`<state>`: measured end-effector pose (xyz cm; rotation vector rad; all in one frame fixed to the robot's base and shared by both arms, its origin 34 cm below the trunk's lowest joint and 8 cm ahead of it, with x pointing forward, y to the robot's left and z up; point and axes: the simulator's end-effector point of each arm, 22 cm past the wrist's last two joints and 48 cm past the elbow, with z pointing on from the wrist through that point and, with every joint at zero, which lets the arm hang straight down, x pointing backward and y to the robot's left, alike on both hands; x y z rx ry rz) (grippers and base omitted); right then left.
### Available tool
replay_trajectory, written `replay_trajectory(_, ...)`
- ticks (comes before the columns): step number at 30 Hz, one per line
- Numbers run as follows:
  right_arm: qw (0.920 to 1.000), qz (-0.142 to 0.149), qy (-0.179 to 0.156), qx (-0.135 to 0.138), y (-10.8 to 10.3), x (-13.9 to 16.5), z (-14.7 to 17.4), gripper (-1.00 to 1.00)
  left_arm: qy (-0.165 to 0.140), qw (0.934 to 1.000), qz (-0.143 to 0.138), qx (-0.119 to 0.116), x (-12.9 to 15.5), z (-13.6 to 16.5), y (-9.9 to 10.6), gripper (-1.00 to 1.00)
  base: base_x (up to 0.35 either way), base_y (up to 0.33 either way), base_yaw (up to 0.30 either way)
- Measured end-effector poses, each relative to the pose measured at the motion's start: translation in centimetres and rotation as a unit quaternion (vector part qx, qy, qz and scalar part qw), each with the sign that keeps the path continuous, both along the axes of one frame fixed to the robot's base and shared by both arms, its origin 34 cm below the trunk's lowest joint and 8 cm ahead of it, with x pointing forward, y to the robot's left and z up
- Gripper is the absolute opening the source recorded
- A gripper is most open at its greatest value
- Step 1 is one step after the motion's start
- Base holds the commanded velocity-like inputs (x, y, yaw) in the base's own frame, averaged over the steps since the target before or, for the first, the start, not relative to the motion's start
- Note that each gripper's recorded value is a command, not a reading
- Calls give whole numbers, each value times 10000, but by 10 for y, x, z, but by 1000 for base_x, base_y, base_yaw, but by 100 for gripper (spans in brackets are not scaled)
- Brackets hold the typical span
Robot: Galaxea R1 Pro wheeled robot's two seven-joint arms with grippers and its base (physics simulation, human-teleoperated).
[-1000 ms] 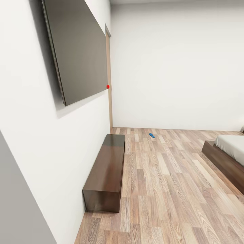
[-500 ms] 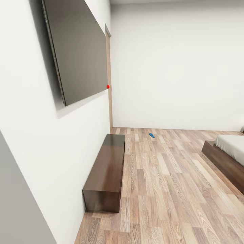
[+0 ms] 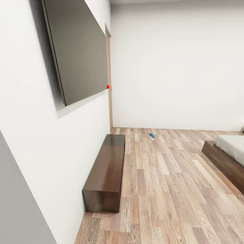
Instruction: In the bedroom, move the book from the bed onto either nightstand, and place the two sandals side by side next to the bed.
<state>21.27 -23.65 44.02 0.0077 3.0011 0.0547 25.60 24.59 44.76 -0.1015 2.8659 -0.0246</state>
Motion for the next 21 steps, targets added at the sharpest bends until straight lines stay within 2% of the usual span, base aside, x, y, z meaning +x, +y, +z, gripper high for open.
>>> replay_trajectory(21,10000,0,0,0,0,0,0,100,0,10000,0,0,0,0,0,100,0,0,0)
